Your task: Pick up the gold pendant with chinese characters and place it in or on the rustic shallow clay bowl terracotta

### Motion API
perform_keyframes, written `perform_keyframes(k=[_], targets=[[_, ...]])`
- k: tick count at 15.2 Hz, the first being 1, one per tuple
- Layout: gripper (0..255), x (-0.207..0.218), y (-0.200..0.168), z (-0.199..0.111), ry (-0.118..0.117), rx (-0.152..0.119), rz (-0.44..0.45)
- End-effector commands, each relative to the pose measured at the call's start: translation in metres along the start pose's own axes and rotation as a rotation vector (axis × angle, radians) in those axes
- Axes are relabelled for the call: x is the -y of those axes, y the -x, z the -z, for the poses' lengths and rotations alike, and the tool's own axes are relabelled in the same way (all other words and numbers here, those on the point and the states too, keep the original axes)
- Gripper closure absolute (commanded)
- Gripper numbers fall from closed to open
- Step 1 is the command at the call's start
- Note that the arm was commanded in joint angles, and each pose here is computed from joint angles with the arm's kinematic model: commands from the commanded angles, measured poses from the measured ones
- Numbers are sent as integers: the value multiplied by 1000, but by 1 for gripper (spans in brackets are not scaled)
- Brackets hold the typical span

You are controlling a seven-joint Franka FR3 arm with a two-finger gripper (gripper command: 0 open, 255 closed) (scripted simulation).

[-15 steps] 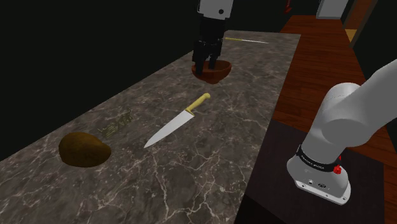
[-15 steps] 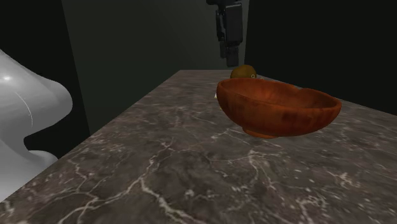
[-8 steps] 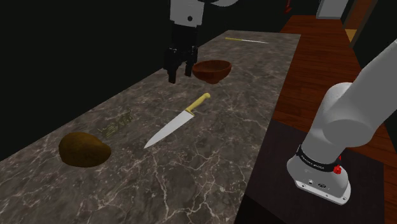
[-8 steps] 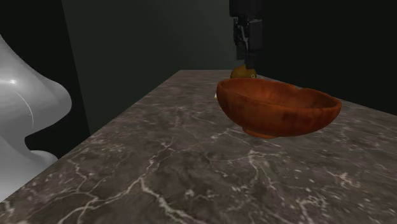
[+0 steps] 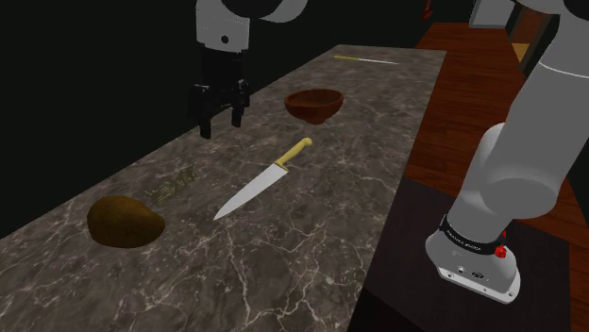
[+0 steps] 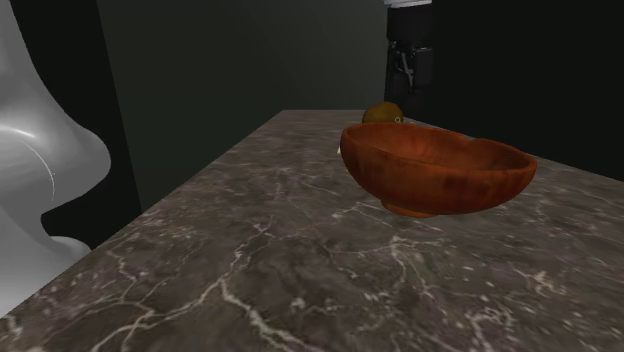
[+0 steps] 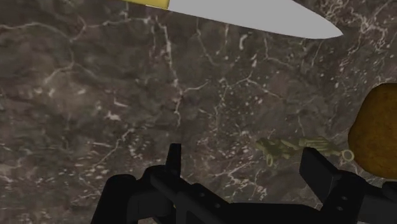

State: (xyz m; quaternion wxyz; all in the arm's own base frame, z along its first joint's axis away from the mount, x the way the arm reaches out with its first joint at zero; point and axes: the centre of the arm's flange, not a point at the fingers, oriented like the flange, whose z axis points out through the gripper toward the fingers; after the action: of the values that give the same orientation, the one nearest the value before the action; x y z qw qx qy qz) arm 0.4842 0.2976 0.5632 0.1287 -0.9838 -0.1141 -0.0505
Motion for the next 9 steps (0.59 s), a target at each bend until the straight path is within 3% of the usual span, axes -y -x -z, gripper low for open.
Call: perform_keyframes(k=[1, 4, 9], targets=[[0, 18, -16, -10, -11, 0, 6], [0, 44, -38, -22, -26, 2, 15], [0, 44, -38, -48, -26, 2, 15]])
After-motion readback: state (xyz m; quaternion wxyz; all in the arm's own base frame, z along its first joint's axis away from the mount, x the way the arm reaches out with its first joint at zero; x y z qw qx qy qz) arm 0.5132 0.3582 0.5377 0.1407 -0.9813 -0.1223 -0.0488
